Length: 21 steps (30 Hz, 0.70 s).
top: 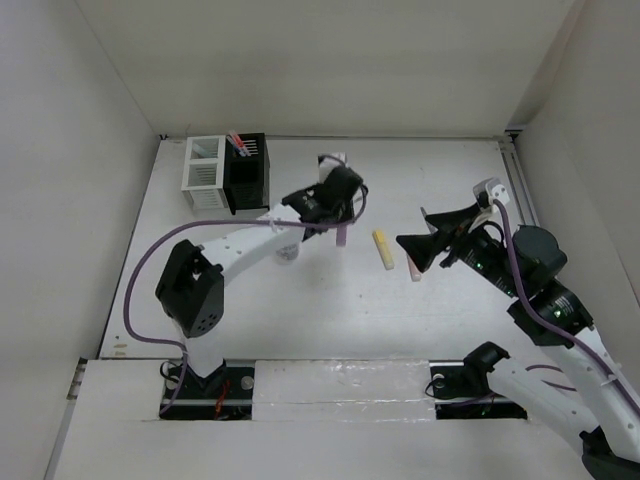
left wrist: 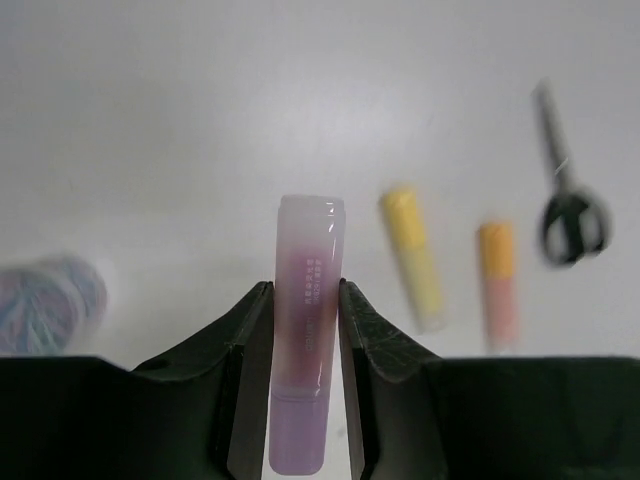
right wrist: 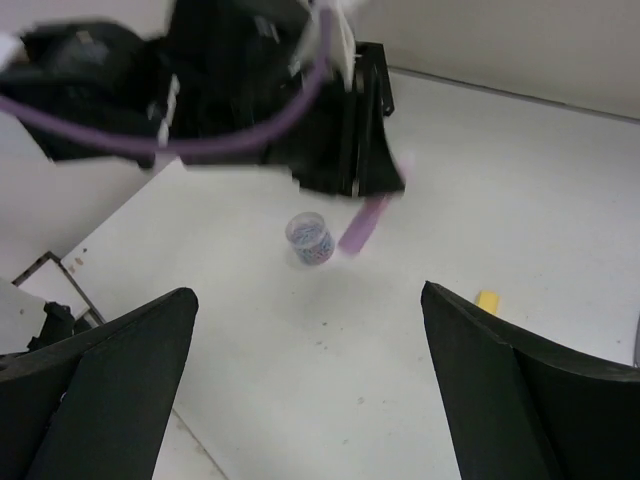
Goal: Sort the stationery into containers
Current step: Pick up the pen from the center of the board, then place the pen in the storage box.
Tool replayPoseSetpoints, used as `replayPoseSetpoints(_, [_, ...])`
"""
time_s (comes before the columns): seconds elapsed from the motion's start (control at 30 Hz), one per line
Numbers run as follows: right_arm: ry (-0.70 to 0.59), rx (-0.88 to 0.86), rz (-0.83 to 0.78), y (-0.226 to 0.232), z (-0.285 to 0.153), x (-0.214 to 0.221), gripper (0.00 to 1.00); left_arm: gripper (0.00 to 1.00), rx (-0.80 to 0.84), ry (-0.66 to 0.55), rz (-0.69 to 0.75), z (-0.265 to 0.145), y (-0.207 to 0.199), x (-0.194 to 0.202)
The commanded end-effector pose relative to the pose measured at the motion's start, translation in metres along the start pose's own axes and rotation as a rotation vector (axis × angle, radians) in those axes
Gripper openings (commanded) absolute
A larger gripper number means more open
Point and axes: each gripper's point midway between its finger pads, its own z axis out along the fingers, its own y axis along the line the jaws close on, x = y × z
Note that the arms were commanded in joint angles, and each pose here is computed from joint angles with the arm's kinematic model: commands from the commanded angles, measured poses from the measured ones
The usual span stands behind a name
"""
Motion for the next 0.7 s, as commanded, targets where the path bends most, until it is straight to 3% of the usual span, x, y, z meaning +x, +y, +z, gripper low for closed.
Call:
replayPoseSetpoints(0.0, [-0.109, -0.015, -0.032, 0.009, -0.005, -0.036, 1.00, 0.00, -0.050, -0.270, -0.132, -0.027, 0.009, -0.119])
replayPoseSetpoints(0.07, [-0.112, -0.003, -0.031, 0.007, -0.005, -0.037, 1.00, 0.00, -0.112, -0.388, -0.218, -0.039, 0.029, -0.177])
replayPoseSetpoints(0.2, [-0.150, -0.014, -0.037, 0.008, -0.006, -0.041, 1.00, 0.00, -0.342, -0.682, -0.383, -0.072, 0.108, -0.273])
replayPoseSetpoints(0.33, [-0.167, -0.045, -0.030, 0.011, -0.001, -0.037, 1.00, 0.00, -0.417, -0.860, -0.481, -0.080, 0.181, -0.337])
replayPoseSetpoints(0.47, [-0.134, -0.070, -0.018, 0.012, 0.010, -0.023, 1.00, 0.00, -0.488, -1.027, -0.401, -0.079, 0.226, -0.365])
replayPoseSetpoints(0.67, [-0.054, -0.081, 0.003, 0.007, 0.027, 0.006, 1.00, 0.00, -0.602, -1.090, -0.427, -0.071, 0.300, -0.375])
